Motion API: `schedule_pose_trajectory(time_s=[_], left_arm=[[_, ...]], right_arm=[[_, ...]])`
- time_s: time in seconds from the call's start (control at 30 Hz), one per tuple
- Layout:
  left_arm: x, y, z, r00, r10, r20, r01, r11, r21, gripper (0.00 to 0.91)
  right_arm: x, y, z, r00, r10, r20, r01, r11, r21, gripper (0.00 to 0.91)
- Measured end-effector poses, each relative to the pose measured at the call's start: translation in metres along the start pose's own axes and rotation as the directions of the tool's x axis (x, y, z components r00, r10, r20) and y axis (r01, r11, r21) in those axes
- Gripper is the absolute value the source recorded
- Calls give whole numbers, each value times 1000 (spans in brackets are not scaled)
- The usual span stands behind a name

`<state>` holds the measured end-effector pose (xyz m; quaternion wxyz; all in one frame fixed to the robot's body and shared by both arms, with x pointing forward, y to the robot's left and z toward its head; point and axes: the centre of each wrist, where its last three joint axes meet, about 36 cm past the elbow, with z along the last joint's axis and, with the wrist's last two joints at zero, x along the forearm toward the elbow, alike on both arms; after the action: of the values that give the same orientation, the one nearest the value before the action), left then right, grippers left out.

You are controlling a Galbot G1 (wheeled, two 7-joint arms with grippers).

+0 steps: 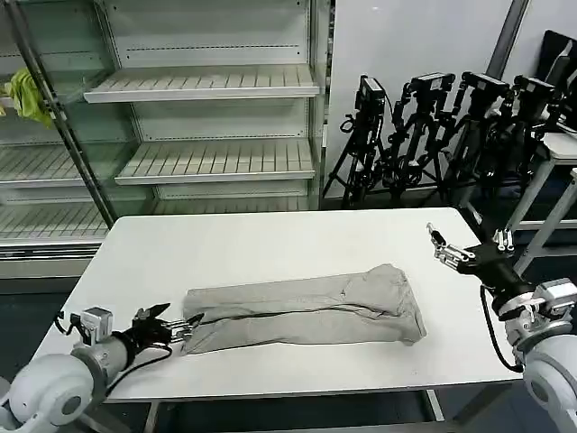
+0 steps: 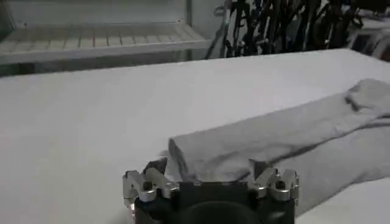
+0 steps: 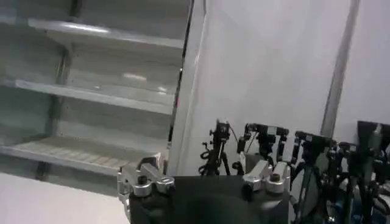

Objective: Fold and organize the clothes.

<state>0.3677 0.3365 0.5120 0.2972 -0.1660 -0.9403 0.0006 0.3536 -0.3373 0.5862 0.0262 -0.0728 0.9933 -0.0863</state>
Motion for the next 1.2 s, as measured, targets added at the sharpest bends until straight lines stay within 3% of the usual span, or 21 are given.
schedule_pose_trajectory(time_s=[0.13, 0.67, 0.7, 0.83, 0.87, 0.9, 1.2], left_arm=[[-4, -6, 9, 1000, 14, 1, -14, 998, 56, 856], [-28, -9, 30, 999, 39, 9, -40, 980, 195, 867], [-30, -9, 31, 999, 40, 9, -41, 979, 200, 846], [-36, -8, 34, 999, 40, 11, -42, 976, 214, 574], [-37, -7, 35, 999, 40, 14, -42, 975, 219, 544], [-38, -6, 35, 999, 38, 16, -41, 974, 221, 433], [-43, -3, 39, 999, 38, 32, -45, 968, 247, 262]], right_arm=[[5, 5, 0, 1000, 3, 5, -3, 1000, -6, 907], [32, 23, 0, 1000, 12, 20, -11, 1000, -21, 907], [34, 25, 0, 1000, 11, 20, -10, 1000, -23, 907], [40, 31, 1, 1000, 6, 20, -5, 1000, -29, 907], [41, 32, 2, 1000, 5, 18, -5, 1000, -30, 907], [42, 33, 2, 1000, 6, 17, -5, 1000, -31, 907], [45, 39, 8, 1000, 5, 8, -5, 999, -41, 907]])
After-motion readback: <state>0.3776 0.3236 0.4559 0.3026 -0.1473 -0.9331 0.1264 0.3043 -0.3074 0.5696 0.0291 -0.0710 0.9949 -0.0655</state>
